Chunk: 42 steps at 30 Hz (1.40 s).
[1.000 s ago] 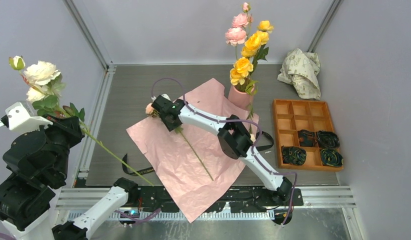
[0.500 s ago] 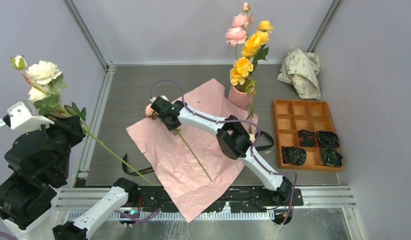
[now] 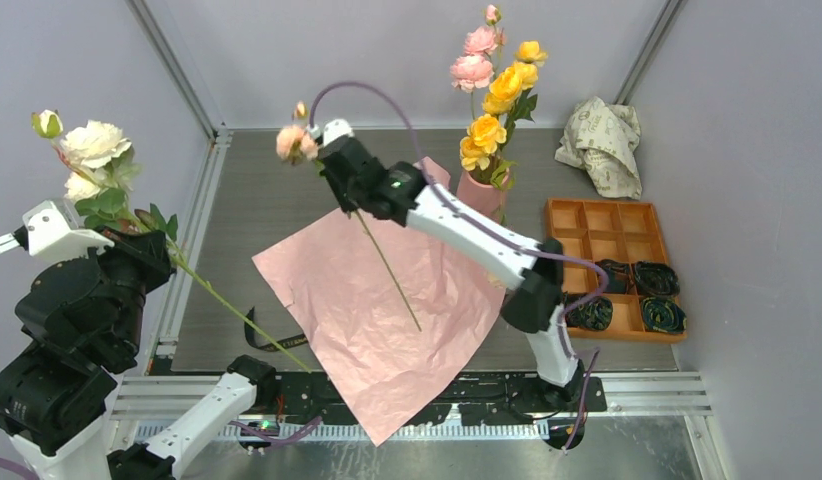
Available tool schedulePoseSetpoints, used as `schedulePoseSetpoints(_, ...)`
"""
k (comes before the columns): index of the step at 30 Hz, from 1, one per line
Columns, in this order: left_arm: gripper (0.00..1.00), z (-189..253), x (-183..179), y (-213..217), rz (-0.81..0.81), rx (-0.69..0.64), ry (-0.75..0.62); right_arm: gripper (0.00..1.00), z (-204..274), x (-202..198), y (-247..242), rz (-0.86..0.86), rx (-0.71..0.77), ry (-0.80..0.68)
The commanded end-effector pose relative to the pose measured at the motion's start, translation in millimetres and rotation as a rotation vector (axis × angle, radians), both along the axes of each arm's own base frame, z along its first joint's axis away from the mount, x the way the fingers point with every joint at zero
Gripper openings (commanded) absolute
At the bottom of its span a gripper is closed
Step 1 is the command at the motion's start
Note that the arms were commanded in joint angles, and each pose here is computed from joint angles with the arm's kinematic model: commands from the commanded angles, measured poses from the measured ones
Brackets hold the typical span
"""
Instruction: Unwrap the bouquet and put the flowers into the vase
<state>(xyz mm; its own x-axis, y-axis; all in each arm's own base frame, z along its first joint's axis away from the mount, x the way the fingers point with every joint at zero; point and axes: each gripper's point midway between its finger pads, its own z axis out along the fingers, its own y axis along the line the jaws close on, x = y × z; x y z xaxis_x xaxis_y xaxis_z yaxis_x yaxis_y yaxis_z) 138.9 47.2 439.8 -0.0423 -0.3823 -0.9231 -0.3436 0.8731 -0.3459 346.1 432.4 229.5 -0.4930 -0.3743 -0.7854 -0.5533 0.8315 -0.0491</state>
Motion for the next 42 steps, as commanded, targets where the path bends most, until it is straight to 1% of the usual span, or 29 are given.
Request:
schedulePoseSetpoints(1,0.00,11,6,-7,-0.023,-0.036,-0.056,0.01,170,-7,-48,-0.065,0.253,-0.313)
schedulePoseSetpoints(7,0.00,7,19,-21,-0.074,-0.051,-0.051,0.01,286,-42,-125,-0.113,0.502,-0.609)
schedulePoseSetpoints(11,0.00,3,31,-36,-0.125,-0.067,-0.038,0.01,335,-67,-188,-0.183,0.573,-0.792)
schedulePoseSetpoints(14,0.00,0,39,-46,-0.159,-0.084,-0.036,0.01,363,-86,-231,-0.233,0.622,-0.918)
schedulePoseSetpoints(19,0.00,-2,51,-62,-0.215,-0.114,-0.036,0.01,383,-97,-267,-0.309,0.612,-1.054)
schedulePoseSetpoints(24,0.00,-4,62,-79,-0.275,-0.139,-0.032,0.01,405,-93,-289,-0.422,0.504,-1.192)
schedulePoseSetpoints(28,0.00,-7,67,-87,-0.302,-0.149,-0.024,0.01,421,-86,-295,-0.478,0.428,-1.271)
schedulePoseSetpoints(35,0.00,-9,72,-93,-0.322,-0.156,-0.016,0.01,428,-65,-315,-0.545,0.398,-1.312)
schedulePoseSetpoints(42,0.00,-10,73,-94,-0.327,-0.158,-0.018,0.01,410,-42,-327,-0.584,0.415,-1.287)
